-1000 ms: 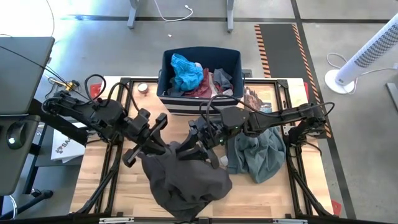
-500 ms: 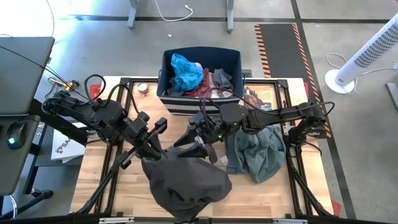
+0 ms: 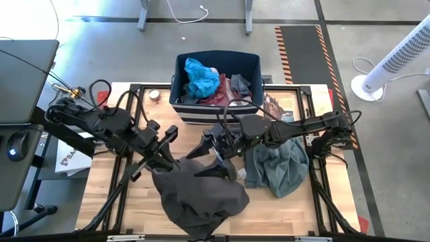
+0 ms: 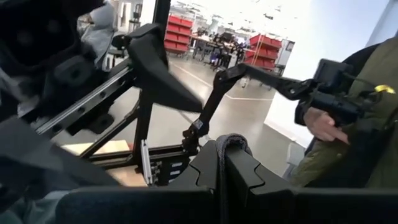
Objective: Sort clothes
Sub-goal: Fold the dark grey short
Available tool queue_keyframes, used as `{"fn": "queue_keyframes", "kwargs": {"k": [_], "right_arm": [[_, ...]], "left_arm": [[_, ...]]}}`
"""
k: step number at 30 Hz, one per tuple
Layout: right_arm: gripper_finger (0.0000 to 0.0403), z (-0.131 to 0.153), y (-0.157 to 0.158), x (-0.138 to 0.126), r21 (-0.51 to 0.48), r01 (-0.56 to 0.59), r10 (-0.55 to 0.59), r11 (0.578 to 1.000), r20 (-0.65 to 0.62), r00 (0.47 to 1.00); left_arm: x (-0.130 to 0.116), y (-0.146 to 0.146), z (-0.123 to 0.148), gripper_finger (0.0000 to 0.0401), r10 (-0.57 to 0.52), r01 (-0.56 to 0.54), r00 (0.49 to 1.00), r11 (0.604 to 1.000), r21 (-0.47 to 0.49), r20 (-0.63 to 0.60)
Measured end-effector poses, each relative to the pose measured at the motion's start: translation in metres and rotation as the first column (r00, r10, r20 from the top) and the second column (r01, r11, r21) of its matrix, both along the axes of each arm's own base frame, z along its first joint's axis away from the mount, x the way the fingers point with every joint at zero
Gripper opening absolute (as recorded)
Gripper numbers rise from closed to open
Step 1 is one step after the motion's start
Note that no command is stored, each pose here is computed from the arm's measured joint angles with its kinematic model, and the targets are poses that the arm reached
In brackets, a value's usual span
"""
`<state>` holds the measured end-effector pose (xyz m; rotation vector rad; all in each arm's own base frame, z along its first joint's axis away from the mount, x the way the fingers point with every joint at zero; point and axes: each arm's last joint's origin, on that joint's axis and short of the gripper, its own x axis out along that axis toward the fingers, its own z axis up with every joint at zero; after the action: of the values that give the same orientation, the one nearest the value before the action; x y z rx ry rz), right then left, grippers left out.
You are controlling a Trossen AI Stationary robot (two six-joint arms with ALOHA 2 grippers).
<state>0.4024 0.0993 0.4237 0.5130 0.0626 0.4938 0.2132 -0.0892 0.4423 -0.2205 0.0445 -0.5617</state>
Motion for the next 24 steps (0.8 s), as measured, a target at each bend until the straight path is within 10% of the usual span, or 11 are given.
{"fn": "queue_keyframes", "kwargs": {"k": [15,24], "right_arm": [[0.0331,-0.024,0.012,0.016,-0.021,0.0,-0.001,1.0,-0.052,0.999],[0.0159,-0.022,0.012,0.015,0.012,-0.049,0.05,0.999,-0.066,0.997]], "left_arm": [[0.016,0.005,-0.003,0.0,0.008,-0.007,1.0,1.0,-0.013,0.019],[0.016,0.004,-0.003,0.0,-0.023,0.023,1.0,1.0,-0.011,0.018]]}}
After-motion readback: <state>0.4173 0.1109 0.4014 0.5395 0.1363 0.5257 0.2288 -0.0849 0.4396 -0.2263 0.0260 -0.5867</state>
